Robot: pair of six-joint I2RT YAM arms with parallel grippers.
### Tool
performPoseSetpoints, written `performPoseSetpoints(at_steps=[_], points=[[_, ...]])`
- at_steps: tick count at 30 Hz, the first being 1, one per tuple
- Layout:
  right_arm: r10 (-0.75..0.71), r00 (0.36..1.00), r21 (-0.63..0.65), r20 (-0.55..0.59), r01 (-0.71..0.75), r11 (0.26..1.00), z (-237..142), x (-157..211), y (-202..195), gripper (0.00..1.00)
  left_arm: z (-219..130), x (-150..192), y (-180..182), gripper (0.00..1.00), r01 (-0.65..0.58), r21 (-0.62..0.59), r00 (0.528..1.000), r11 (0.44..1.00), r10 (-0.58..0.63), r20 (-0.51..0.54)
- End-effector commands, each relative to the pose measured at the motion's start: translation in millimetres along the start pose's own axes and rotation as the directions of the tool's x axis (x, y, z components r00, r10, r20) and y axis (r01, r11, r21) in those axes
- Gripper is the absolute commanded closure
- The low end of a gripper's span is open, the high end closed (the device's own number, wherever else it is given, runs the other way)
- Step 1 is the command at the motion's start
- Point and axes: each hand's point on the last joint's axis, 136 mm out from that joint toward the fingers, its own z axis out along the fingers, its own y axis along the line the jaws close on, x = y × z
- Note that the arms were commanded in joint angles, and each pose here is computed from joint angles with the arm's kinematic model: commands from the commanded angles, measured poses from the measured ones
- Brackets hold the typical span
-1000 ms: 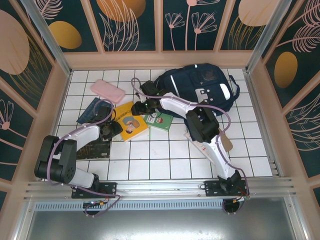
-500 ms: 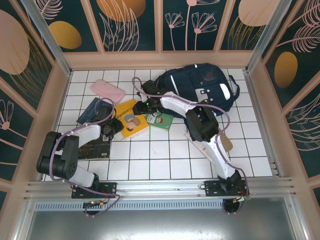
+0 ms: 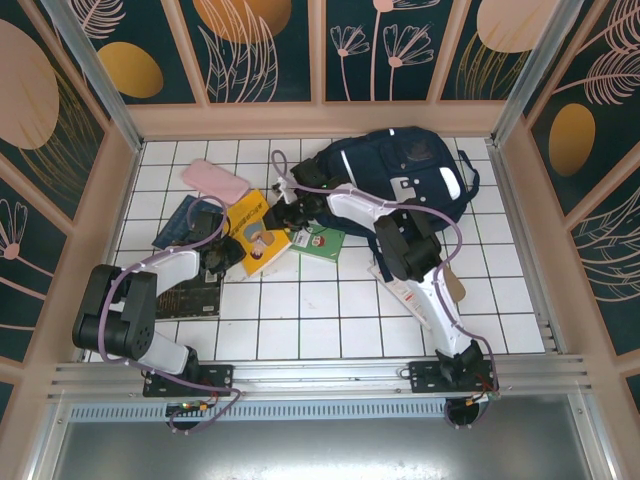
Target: Pack the student bag
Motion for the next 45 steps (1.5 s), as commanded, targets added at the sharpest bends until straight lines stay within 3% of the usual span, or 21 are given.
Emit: performPoseSetpoints(at_steps=[1, 4, 11, 13, 18, 21, 29, 33, 37, 42, 45], points=[[-0.09, 0.994, -0.199, -0.057, 0.077, 0.977, -4.9, 17.0, 74.0, 0.58, 10.2, 32.8, 23.7, 0.72, 0.009, -0.069, 0.994, 0.998, -0.017, -0.11], [-0.055, 0.998, -0.11, -0.043, 0.05, 0.993, -2.3, 12.9, 54.3, 0.62, 7.6, 30.9, 21.8, 0.72, 0.01, -0.063, 0.995, 0.998, -0.016, -0.103], [-0.014, 0.998, -0.032, 0.066, 0.017, 0.999, -29.0, -2.7, 37.2, 1.0, -11.0, 13.6, 6.0, 0.7, -0.001, -0.033, 0.999, 0.999, 0.0, -0.048], [-0.011, 0.994, -0.034, 0.106, 0.014, 0.999, -42.0, -9.4, 39.4, 1.0, -22.7, 2.4, -7.1, 0.66, -0.003, 0.005, 1.0, 1.0, 0.003, -0.011], [0.017, 0.977, -0.106, 0.211, 0.006, 0.994, -83.9, -25.4, 55.7, 1.0, -64.0, -32.5, -57.8, 0.35, -0.001, 0.203, 0.995, 0.979, -0.02, 0.1], [0.02, 0.964, -0.157, 0.264, 0.023, 0.987, -108.7, -33.5, 71.1, 1.0, -86.3, -47.7, -90.3, 0.3, -0.01, 0.355, 0.991, 0.935, -0.039, 0.13], [0.015, 0.94, -0.321, 0.34, 0.102, 0.941, -157.9, -40.2, 118.1, 1.0, -113.4, -65.8, -148.2, 0.31, 0.017, 0.64, 0.995, 0.768, -0.073, 0.061], [0.012, 0.938, -0.393, 0.346, 0.134, 0.91, -168.9, -36.7, 137.1, 1.0, -128.7, -71.6, -170.2, 0.31, 0.015, 0.736, 0.996, 0.677, -0.071, 0.045], [0.019, 0.938, -0.432, 0.347, 0.141, 0.891, -173.2, -32.8, 144.3, 1.0, -140.4, -76.5, -182.6, 0.33, 0.01, 0.785, 0.997, 0.619, -0.071, 0.044], [0.028, 0.937, -0.491, 0.347, 0.156, 0.857, -179.8, -27.9, 152.5, 1.0, -147.8, -78.5, -190.7, 0.41, 0.025, 0.827, 0.996, 0.561, -0.081, 0.025], [0.032, 0.937, -0.504, 0.348, 0.158, 0.849, -182.7, -27.9, 153.6, 1.0, -154.0, -78.3, -196.2, 0.51, 0.041, 0.857, 0.996, 0.514, -0.084, 0.003]])
